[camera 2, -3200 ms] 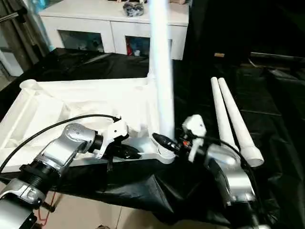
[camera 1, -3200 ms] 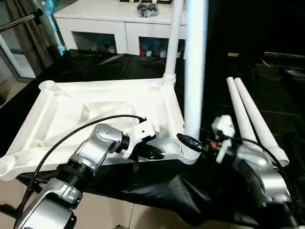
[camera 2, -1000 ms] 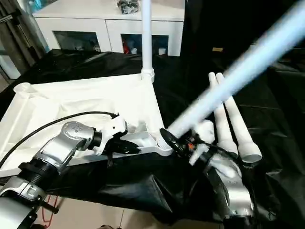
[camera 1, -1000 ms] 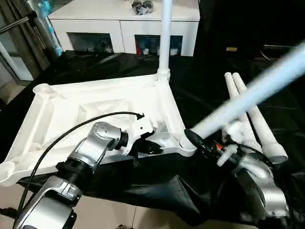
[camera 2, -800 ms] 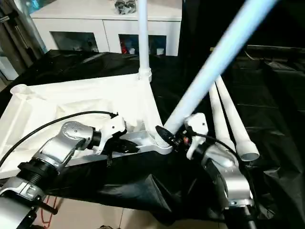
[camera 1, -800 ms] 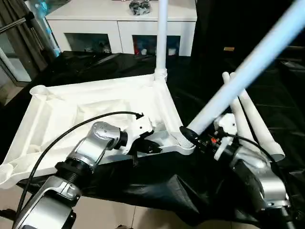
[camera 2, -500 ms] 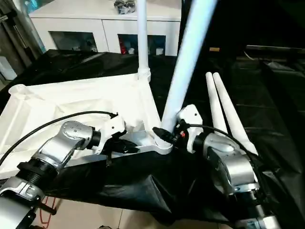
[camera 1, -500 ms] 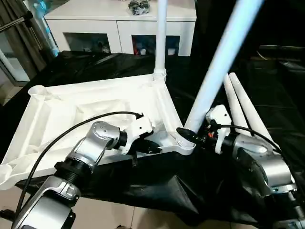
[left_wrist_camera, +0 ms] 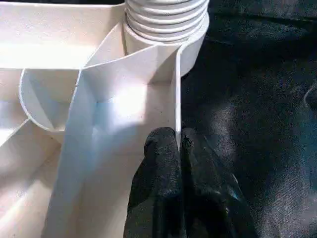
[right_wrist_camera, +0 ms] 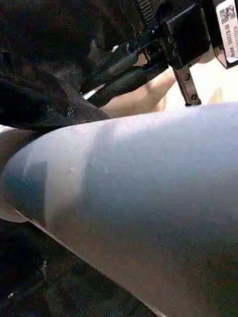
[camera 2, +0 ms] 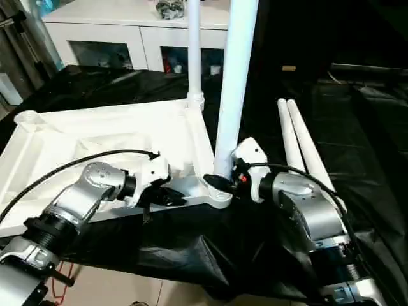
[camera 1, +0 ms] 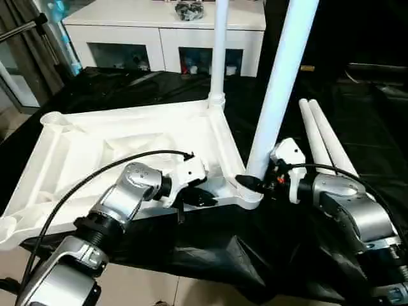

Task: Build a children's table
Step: Insert table leg to table base, then rotate leg to tighten

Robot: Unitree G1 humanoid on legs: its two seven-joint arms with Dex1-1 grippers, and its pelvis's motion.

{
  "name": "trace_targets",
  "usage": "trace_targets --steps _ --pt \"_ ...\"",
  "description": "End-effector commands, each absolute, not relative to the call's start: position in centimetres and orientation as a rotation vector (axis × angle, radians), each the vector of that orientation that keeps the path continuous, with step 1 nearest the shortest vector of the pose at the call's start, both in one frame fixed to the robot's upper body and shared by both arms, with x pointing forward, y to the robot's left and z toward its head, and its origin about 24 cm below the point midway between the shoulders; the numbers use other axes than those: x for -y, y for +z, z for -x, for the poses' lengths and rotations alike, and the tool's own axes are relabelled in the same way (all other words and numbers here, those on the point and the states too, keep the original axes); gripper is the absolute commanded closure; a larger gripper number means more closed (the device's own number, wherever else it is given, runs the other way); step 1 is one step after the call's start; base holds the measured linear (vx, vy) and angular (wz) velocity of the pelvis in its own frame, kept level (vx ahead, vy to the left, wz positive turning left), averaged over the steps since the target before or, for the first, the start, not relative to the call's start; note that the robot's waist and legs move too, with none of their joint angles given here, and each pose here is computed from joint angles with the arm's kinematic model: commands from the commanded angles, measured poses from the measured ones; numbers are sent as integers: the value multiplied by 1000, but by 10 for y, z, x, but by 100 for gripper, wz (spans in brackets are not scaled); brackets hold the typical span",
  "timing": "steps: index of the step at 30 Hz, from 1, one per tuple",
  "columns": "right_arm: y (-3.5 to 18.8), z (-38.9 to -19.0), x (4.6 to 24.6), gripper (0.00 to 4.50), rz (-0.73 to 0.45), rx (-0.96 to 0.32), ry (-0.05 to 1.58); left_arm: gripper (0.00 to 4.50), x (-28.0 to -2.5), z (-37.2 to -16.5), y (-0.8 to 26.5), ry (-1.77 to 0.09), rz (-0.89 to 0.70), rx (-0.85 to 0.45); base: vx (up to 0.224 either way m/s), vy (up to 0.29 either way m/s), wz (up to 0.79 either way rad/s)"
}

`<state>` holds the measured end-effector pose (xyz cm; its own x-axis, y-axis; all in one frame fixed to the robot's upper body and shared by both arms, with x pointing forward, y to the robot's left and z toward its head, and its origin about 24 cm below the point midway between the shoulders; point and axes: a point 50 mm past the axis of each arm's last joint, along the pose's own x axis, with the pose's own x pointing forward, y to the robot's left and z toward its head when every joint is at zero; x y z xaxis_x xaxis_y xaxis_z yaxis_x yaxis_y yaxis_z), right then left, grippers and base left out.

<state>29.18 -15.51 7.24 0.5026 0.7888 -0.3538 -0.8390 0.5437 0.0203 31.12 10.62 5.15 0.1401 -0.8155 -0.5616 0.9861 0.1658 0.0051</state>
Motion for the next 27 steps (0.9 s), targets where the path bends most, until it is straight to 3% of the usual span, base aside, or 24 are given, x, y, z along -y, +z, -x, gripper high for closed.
trace_targets --steps 1,11,27 --pt "33 -271 152 260 114 -549 1062 450 -109 -312 52 -1341 -449 -498 0 0 0" --pt "28 -263 153 260 68 -499 1181 450 -106 -308 58 -1440 -457 -445 0 0 0" --pt "14 -252 158 260 182 -506 1316 450 -119 -310 59 -1479 -526 -456 0 0 0"
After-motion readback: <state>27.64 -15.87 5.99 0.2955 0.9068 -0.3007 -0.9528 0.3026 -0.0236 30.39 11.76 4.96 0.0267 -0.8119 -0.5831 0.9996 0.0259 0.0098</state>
